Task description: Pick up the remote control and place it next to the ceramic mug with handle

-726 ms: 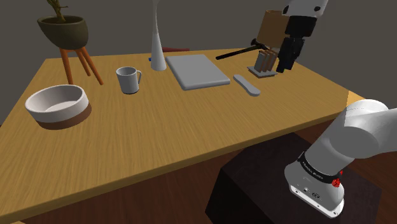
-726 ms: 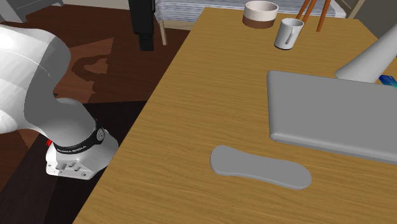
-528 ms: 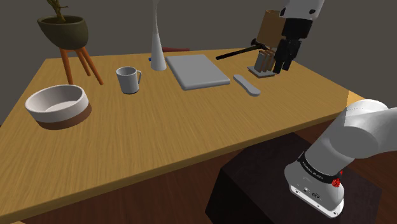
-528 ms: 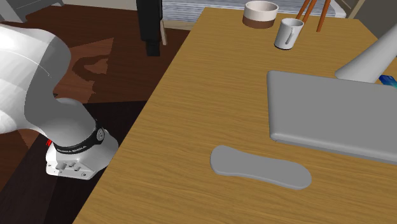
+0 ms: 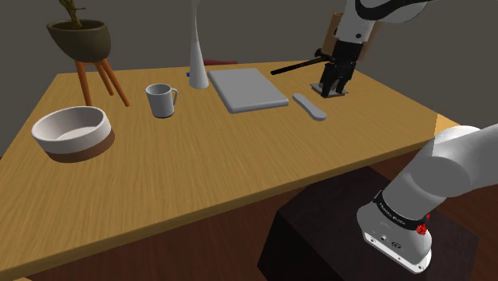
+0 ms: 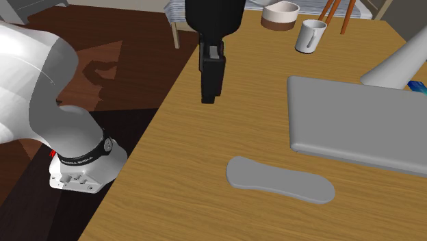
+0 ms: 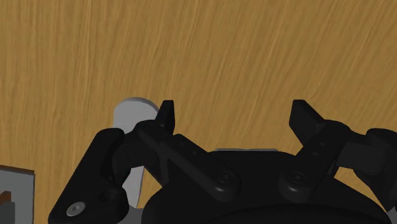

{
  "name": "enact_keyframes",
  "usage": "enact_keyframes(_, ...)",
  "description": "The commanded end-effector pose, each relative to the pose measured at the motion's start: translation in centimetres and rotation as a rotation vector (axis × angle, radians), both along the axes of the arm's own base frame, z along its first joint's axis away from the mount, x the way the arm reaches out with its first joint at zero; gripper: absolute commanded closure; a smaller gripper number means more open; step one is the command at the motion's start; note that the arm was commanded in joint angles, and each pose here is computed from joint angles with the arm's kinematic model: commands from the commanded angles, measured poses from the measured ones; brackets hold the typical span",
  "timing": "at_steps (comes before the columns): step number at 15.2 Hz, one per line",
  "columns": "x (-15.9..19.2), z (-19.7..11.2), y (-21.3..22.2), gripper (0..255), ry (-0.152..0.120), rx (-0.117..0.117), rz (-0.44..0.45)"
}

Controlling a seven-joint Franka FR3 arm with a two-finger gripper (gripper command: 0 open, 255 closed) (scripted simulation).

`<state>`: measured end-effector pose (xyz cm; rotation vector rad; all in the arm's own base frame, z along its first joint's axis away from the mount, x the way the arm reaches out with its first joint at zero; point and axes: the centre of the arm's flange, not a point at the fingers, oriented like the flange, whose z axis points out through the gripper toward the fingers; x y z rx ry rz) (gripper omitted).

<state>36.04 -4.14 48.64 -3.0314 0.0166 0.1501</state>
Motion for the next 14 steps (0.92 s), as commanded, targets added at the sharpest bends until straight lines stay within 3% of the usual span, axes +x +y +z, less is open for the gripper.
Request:
enact_keyframes(1, 1.5, -1.5, -1.5, 0, -0.012, -0.013, -0.025)
enact_keyframes(14, 11.3, -10.2, -10.4, 0, -0.072, -0.088, -0.184)
